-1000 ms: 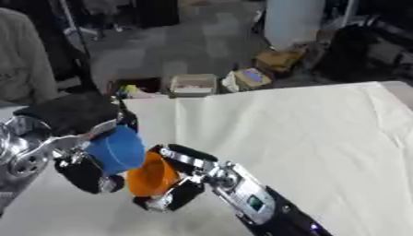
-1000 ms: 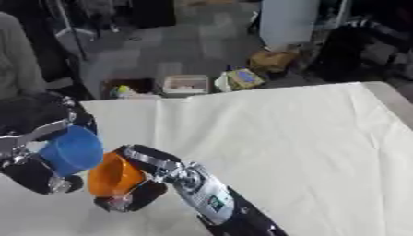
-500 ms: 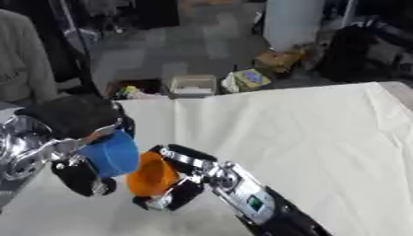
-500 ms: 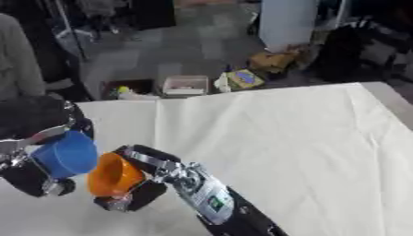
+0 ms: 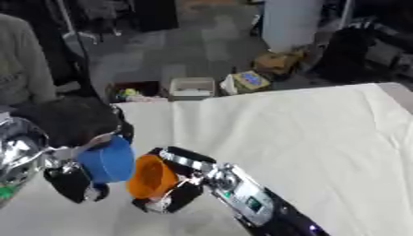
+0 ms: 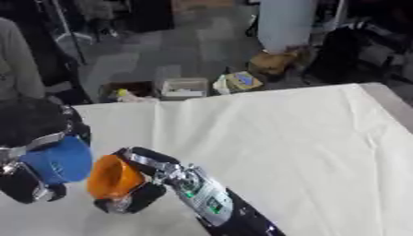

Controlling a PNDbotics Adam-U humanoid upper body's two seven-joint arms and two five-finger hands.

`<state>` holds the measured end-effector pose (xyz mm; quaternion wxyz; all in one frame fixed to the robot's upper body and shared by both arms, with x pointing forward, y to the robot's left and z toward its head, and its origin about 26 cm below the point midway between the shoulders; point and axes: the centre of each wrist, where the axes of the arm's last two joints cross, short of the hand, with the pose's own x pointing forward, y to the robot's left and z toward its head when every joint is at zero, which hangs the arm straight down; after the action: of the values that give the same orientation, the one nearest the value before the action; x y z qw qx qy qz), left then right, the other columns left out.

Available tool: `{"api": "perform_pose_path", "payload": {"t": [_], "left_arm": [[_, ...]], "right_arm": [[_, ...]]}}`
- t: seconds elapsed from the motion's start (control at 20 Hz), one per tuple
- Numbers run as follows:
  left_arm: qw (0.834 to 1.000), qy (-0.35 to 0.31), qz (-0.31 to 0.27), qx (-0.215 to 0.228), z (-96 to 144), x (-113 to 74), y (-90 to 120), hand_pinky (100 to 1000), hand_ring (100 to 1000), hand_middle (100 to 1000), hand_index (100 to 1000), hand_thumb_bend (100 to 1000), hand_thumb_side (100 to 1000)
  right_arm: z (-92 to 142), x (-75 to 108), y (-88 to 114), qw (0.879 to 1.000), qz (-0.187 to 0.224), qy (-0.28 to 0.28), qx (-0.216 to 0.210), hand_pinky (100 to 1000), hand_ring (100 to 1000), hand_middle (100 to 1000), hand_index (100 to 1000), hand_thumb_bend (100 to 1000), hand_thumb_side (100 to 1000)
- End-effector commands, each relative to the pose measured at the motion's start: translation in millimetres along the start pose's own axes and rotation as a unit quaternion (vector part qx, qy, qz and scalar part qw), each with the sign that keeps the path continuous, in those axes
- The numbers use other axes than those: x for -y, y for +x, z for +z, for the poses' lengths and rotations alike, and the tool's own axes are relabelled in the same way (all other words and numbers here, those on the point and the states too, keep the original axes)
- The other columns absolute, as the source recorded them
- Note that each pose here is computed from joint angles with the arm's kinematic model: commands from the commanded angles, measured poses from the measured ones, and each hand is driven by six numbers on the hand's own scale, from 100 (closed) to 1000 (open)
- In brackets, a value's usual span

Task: Pour the contents of one cup into another cup.

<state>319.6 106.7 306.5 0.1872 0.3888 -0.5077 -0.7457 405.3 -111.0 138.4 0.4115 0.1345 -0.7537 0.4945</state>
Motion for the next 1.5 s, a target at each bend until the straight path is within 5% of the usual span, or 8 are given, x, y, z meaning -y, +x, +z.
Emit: {"api": "perform_pose_path", "payload": {"t": [0.05, 1.5], "left_arm": [[1.0, 0.005, -0.023, -0.015, 6.2, -5.8, -5.7, 100, 100, 257, 681, 366, 100], [0.996, -0.048, -0.08, 0.004, -14.4, 17.6, -5.3, 100, 100, 250, 683, 364, 100]], "right_arm": [[-1.1, 8.0, 5.0, 1.0, 0.006, -0.004, 0.005, 211, 211, 193, 461, 100, 100], [0.0, 8.6, 4.1, 1.0, -0.009, -0.004, 0.001, 205, 210, 190, 457, 100, 100]]}}
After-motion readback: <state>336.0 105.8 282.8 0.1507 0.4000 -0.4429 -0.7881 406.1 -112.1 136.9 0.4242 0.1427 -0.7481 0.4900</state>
